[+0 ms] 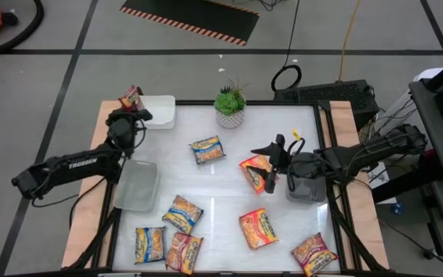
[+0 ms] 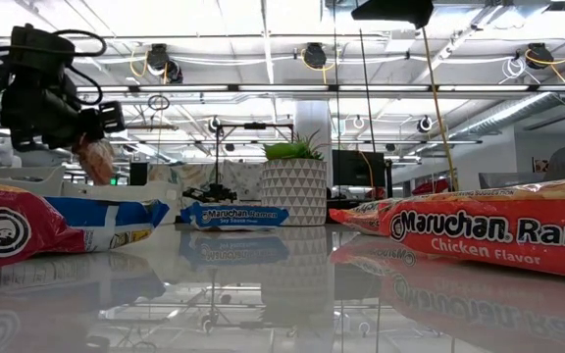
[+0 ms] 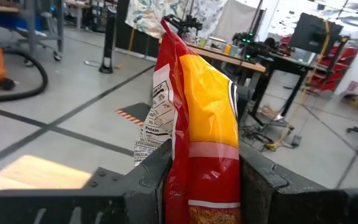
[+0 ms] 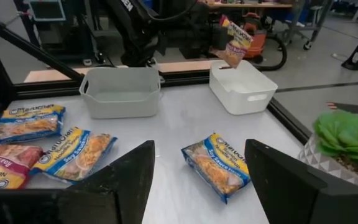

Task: Sort Maruchan noodles
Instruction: Put the top red noodle pack into the white bin

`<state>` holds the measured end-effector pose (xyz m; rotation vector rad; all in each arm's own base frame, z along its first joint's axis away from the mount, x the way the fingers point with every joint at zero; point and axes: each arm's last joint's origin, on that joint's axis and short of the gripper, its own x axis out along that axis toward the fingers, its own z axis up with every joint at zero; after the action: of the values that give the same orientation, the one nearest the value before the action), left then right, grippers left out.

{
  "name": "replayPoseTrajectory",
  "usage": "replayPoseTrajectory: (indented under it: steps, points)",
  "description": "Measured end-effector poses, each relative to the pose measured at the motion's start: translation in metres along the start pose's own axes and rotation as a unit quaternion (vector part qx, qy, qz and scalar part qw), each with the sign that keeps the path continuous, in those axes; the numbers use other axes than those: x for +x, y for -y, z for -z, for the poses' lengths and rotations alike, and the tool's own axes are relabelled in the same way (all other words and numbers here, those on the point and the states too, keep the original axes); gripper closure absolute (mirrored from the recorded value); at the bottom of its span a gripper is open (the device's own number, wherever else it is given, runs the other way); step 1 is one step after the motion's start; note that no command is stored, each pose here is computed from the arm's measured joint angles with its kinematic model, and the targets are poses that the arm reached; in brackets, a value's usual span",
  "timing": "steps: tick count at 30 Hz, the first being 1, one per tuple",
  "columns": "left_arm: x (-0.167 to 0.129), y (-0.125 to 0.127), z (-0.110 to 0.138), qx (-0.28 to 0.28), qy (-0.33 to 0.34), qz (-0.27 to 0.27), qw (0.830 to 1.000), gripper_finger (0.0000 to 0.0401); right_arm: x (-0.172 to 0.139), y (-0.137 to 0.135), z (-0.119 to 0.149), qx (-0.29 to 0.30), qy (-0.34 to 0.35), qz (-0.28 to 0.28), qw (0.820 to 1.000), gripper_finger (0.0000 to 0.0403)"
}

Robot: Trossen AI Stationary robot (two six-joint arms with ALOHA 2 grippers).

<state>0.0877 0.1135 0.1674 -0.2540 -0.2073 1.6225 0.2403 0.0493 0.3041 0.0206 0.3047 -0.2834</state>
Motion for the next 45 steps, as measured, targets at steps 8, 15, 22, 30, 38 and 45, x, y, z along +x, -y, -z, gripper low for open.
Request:
replayPoseTrajectory:
  steps: [8,15,22,30,38,45]
  points:
    - [0.007,-0.002,0.011,0.006,-0.027,-0.015,1.0,0.0272,0.003,0.006,-0.007,-0.003,0.027,0.011,1.0,0.0161]
    - [0.014,0.001,0.014,-0.009,-0.014,-0.015,1.0,0.0272,0.005,0.009,-0.013,-0.008,0.052,-0.018,0.998,0.0161]
    - [0.019,0.002,0.019,0.005,-0.018,-0.014,1.0,0.0271,0.008,0.014,-0.014,-0.008,0.054,-0.008,0.998,0.0161]
    - [0.025,0.006,0.025,0.036,-0.036,-0.006,0.999,0.0271,0.009,0.017,-0.015,-0.005,0.053,-0.004,0.999,0.0161]
    - [0.024,0.01,0.027,0.017,-0.048,0.014,0.999,0.02,0.009,0.016,-0.014,-0.001,0.05,-0.004,0.999,0.0161]
    - [0.023,0.017,0.025,0.002,-0.052,0.026,0.998,0.0137,0.009,0.015,-0.014,0.003,0.047,-0.03,0.998,0.0161]
